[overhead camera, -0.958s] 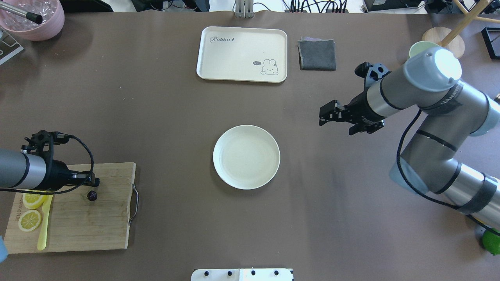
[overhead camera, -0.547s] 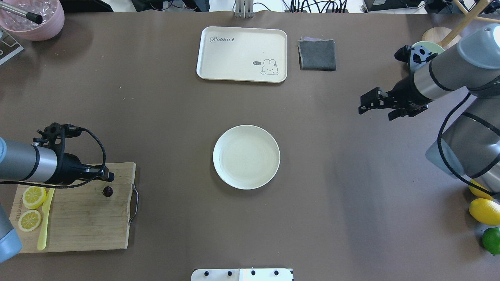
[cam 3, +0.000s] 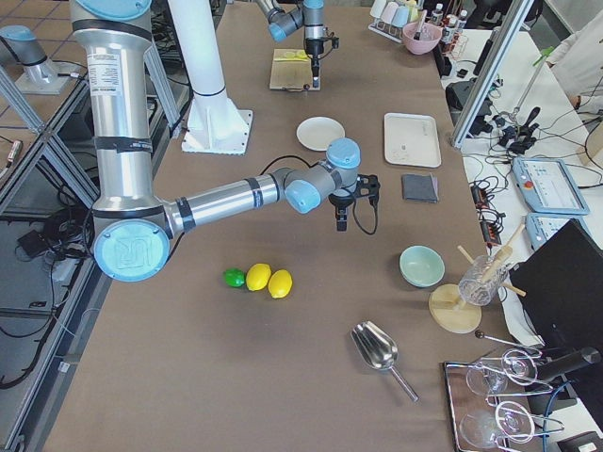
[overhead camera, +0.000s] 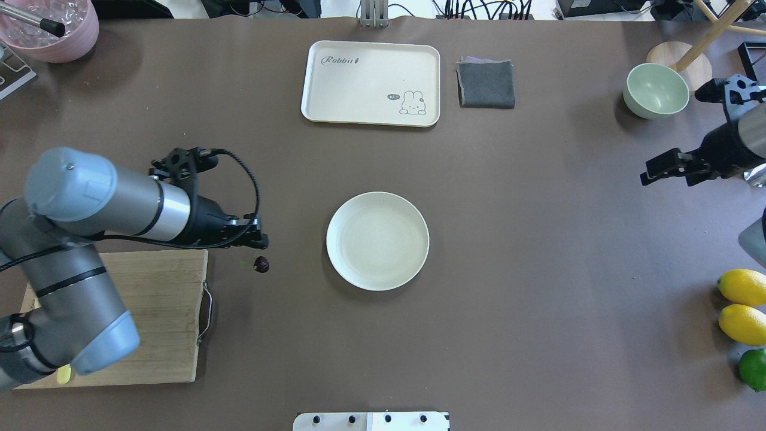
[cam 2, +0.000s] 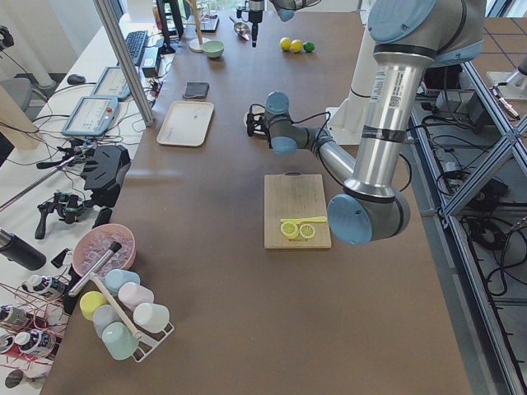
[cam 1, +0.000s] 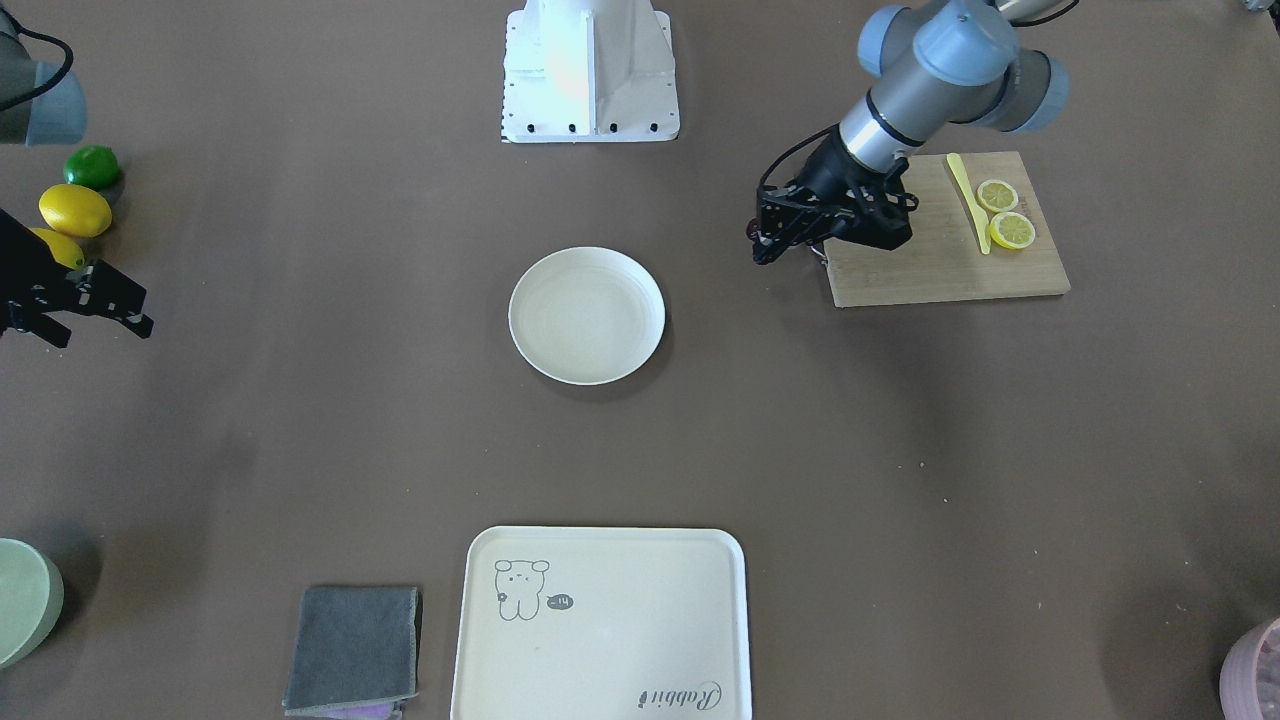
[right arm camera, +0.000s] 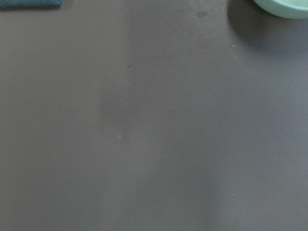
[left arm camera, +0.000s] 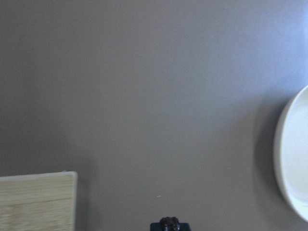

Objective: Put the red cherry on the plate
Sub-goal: 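Carry the dark cherries over the white plate with the left gripper and lower them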

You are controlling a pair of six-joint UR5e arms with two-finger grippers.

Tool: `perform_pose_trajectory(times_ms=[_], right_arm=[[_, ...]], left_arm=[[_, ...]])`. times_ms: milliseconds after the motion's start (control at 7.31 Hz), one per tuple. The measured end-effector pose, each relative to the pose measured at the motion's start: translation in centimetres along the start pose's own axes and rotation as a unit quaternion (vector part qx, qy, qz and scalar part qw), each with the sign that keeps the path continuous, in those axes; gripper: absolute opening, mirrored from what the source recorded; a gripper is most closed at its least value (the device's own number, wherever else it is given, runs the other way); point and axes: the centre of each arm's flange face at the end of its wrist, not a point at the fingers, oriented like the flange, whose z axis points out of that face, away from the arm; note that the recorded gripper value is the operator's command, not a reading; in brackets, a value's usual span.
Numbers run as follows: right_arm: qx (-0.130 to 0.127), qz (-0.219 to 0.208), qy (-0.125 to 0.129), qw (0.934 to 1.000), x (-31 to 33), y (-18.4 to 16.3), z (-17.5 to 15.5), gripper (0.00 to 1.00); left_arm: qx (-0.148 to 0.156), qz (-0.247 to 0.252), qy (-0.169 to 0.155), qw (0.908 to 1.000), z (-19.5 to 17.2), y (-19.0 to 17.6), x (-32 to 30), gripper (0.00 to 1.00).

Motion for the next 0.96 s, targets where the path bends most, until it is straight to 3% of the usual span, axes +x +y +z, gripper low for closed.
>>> perform_pose_trajectory(times_ms=[274, 411, 547, 684, 821, 958], right_arm=[[-0.001, -0.028, 0.016, 0.9995, 5.6, 1.8, -1.2, 1.0], [-0.001, -0.031, 0.02, 0.9993, 7.3, 2.4, -1.6, 1.0], [-0.001, -0.032, 0.024, 0.9992, 8.8, 3.0, -2.0, 1.0], [-0.001, -0.035, 0.028, 0.999, 10.1, 3.6, -2.3, 1.0], [-0.001, -0.037, 0.03, 0.9989, 10.8, 4.0, -2.5, 1.0], [-0.002, -0.037, 0.031, 0.9988, 11.1, 4.2, -2.5, 1.0]], left_arm=[[0.014, -0.022, 0.004, 0.9996, 5.7, -0.2, 8.7, 0.23], [0.022, -0.031, 0.001, 0.9993, 8.8, 0.1, 12.2, 0.33], [0.026, -0.039, -0.002, 0.9989, 10.7, 0.2, 14.2, 0.56], [0.029, -0.042, -0.006, 0.9987, 11.7, 0.2, 15.0, 0.7], [0.03, -0.042, -0.008, 0.9986, 12.1, 0.2, 15.3, 0.81], [0.031, -0.039, -0.008, 0.9987, 12.1, 0.1, 15.3, 0.82]])
